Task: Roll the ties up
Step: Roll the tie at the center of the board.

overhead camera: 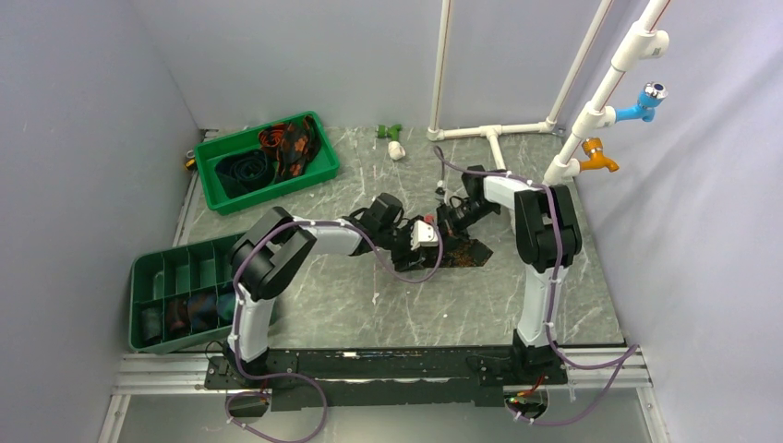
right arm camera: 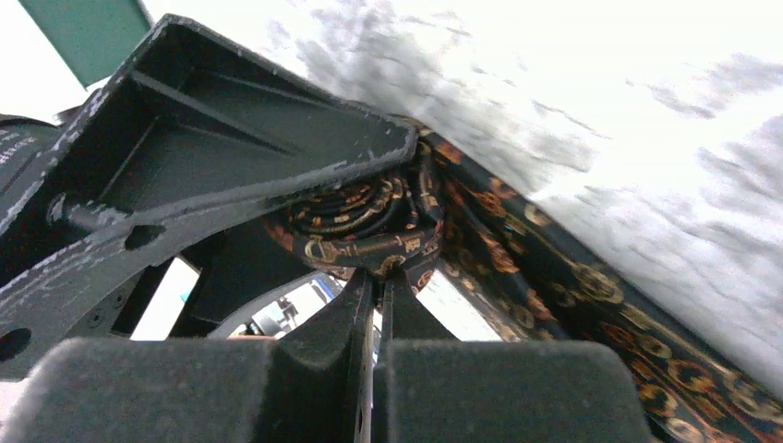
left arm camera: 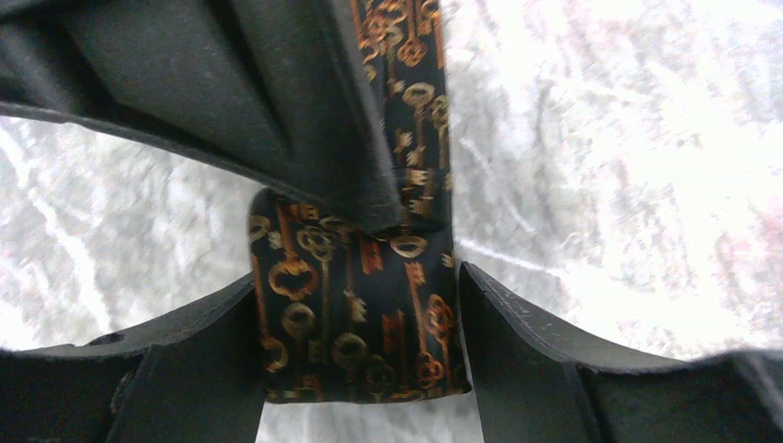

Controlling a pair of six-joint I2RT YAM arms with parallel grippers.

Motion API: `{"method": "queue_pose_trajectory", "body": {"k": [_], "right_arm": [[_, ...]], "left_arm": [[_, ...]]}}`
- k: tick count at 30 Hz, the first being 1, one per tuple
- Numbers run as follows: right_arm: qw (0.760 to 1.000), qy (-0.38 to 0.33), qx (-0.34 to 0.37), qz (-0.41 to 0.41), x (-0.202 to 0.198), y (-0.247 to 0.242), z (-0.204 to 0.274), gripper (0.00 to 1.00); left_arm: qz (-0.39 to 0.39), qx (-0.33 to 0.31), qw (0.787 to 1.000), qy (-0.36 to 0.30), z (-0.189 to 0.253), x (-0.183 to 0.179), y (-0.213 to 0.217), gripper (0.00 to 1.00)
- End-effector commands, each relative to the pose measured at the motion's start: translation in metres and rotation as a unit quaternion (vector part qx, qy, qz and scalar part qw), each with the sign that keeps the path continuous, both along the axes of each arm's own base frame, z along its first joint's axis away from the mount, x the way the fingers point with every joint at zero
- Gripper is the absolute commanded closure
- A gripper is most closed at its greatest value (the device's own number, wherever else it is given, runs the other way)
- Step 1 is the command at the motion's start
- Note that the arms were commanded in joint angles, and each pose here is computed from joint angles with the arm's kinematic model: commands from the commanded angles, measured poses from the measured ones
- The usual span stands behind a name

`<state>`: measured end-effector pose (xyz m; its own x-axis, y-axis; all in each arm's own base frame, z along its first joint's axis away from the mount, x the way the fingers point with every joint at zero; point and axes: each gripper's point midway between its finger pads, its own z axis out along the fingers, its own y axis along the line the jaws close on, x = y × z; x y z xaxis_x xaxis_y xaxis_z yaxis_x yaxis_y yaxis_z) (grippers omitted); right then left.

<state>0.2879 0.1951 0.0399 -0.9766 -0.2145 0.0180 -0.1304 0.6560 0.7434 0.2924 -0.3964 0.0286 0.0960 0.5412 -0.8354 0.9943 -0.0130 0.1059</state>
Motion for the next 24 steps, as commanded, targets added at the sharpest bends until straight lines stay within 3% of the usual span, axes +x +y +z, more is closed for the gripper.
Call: {"method": "queue_pose_trajectory", "body": {"k": [1, 11, 24], "right_arm": [[0.995, -0.009, -0.096, 0.006, 0.004, -0.038, -0.045, 1.0], [0.99, -0.002, -0.144, 0.008, 0.011, -0.064, -0.058, 1.0], [0.989, 0.015, -0.137, 0.053, 0.006, -0.061, -0.065, 1.0]], "left_arm": [[-0.053, -0.035, 0.997, 0.048, -0.001, -0.02, -0.019, 0.27], [-0.074, -0.092, 0.991, 0.061, 0.006, -0.023, -0.045, 0.28], [-0.072, -0.095, 0.992, 0.03, 0.006, -0.016, -0.062, 0.22]]}}
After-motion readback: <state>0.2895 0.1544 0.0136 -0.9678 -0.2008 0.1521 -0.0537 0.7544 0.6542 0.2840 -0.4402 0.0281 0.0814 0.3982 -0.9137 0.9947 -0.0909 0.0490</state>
